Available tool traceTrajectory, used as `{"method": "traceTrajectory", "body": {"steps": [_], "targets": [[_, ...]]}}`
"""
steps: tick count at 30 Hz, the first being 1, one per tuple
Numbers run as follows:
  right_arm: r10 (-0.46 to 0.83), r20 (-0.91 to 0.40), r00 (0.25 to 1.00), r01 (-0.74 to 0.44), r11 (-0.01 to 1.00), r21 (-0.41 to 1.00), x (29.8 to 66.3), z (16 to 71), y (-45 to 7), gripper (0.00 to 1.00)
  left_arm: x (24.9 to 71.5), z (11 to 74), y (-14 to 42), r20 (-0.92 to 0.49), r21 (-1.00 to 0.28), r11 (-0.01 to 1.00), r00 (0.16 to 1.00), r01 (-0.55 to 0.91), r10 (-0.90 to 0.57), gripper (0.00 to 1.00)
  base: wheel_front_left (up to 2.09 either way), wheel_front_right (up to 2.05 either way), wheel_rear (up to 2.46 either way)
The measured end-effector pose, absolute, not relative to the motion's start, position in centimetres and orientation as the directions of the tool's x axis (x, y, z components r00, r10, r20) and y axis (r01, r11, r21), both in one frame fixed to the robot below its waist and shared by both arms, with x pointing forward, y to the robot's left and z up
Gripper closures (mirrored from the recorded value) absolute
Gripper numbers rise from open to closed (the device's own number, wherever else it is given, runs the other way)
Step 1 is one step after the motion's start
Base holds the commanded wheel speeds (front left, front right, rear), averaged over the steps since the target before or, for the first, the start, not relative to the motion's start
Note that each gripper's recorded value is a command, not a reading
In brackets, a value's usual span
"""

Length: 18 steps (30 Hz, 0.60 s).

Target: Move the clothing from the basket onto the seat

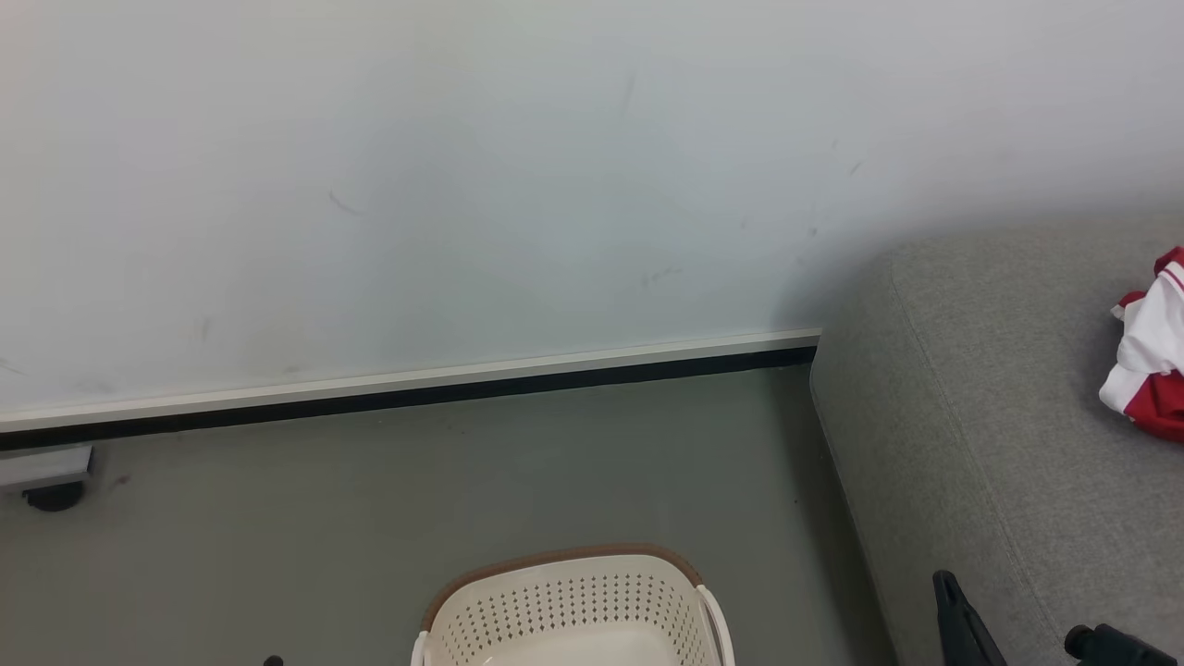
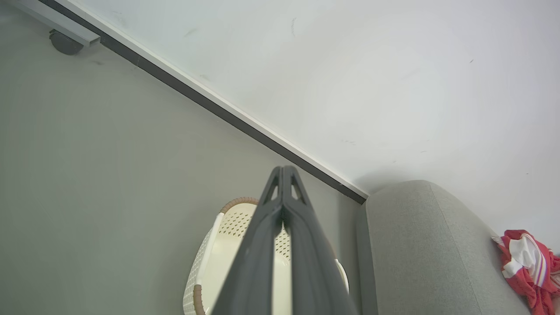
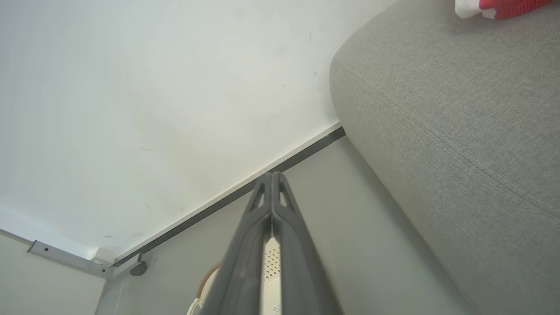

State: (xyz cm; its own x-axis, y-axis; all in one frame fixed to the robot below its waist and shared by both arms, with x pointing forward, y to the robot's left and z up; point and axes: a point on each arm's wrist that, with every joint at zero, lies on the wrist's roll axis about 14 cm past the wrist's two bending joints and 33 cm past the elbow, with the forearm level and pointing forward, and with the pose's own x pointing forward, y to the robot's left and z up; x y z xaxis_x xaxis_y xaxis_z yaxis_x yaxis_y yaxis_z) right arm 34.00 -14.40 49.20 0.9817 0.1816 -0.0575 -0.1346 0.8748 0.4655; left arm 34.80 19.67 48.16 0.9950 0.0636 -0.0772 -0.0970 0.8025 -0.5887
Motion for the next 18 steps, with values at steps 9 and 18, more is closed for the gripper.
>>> {"method": "traceTrajectory", "body": {"steps": [9,18], "targets": [[0.163,-0.040,0.986,-0.108,0.802,0.587,34.4,49.5,-15.1,1.00,35.3,48.4,19.6,-0.087,-0.683,0.723,0.994,-0.103,0.059,1.00,0.00,0.00,0.00],[0.141,-0.018,0.990,-0.090,0.720,0.688,34.9,50.0,-15.8,1.00,35.9,48.7,19.7,-0.088,-0.759,0.642,0.995,-0.102,0.054,1.00,0.00,0.00,0.00]]}}
